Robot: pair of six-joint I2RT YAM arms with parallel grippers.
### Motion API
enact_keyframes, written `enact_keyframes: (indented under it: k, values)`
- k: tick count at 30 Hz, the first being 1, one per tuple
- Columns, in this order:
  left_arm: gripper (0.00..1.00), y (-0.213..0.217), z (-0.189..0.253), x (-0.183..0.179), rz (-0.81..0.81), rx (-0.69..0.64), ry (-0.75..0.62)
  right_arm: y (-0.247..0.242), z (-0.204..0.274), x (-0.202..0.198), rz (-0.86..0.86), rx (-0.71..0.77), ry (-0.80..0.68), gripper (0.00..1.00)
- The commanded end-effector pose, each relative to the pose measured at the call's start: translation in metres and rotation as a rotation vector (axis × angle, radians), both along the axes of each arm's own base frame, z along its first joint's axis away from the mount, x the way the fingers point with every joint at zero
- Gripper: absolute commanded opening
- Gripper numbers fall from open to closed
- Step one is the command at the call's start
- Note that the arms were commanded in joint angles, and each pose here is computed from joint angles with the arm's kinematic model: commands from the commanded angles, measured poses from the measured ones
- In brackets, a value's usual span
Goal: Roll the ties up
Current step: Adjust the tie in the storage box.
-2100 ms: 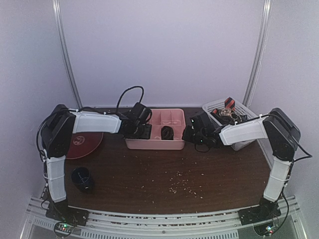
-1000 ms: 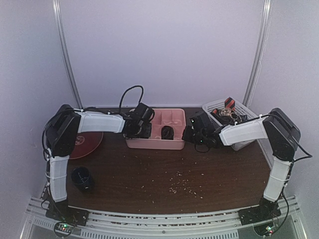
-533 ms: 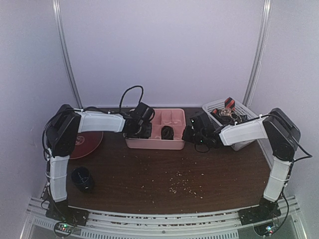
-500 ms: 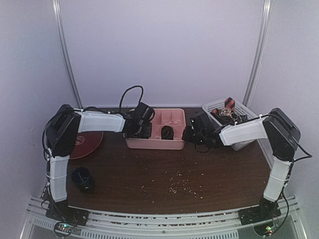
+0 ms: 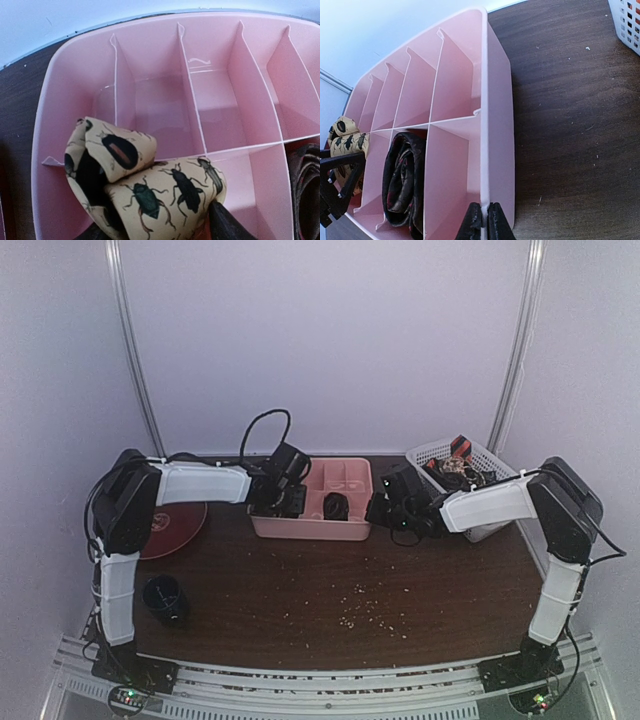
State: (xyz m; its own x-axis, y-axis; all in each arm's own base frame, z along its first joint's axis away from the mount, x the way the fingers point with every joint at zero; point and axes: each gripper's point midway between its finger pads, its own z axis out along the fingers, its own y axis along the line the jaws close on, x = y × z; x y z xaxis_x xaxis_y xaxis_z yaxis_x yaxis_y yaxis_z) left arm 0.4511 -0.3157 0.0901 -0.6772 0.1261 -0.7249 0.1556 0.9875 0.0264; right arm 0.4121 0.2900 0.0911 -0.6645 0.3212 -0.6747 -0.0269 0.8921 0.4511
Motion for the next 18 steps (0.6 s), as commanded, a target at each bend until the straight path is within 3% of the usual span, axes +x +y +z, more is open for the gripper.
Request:
enact_keyframes:
  k: [1, 13, 18]
  values:
    - [0.61, -0.005, 0.024, 0.025, 0.008, -0.055, -0.095, 0.005, -0.03, -0.028, 0.105, -0.075, 0.093, 0.0]
    - [0.64, -0.013, 0.015, 0.031, -0.028, -0.072, -0.1, 0.006, -0.033, -0.028, 0.114, -0.078, 0.095, 0.0]
    - [0.46, 0.001, -0.005, 0.027, 0.06, -0.047, -0.018, 0.005, -0.035, -0.028, 0.11, -0.084, 0.096, 0.0]
